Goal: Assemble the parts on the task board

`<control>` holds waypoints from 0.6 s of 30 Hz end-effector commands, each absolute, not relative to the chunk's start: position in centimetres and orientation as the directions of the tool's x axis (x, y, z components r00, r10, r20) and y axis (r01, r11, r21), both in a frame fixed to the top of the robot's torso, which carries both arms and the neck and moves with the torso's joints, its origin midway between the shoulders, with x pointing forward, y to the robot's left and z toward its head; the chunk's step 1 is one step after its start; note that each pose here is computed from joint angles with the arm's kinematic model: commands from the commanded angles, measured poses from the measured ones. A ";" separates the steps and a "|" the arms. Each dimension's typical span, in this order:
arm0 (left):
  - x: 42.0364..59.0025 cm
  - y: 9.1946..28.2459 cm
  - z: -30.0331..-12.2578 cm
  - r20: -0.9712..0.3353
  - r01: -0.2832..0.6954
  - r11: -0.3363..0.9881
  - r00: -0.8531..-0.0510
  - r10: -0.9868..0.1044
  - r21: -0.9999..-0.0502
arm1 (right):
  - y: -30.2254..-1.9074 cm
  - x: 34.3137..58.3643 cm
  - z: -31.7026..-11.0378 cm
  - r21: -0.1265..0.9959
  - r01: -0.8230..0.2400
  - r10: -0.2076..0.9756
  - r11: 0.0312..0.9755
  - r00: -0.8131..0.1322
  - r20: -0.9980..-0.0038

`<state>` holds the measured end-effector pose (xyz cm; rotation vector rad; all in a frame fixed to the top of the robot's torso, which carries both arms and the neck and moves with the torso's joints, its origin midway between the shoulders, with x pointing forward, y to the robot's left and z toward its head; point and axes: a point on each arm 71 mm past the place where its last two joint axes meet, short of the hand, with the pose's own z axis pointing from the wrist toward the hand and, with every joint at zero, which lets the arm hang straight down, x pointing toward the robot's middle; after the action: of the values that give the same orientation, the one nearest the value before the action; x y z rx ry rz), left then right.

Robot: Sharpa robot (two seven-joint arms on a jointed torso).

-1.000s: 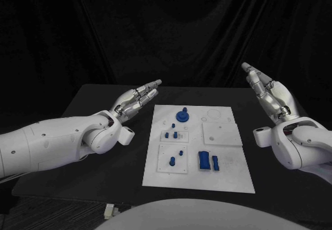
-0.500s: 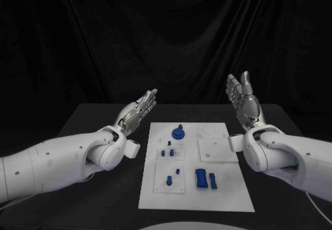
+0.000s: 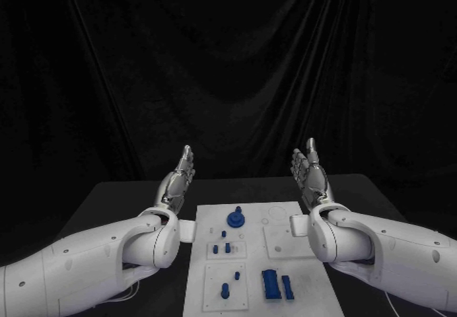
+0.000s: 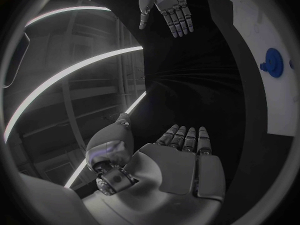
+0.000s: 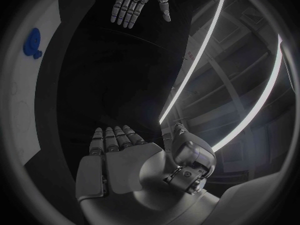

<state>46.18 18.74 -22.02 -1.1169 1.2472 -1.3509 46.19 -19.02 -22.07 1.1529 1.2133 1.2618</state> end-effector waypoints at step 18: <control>46.2 19.2 -22.4 0.010 -0.001 -0.010 -0.017 -1.000 -1.000 | -19.2 46.2 -22.4 1.000 0.001 1.000 -0.010 -0.017 0.010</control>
<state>46.22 19.31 -22.48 -1.2041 1.2292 -1.2370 46.21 -19.17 -22.29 1.1984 1.2145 1.2451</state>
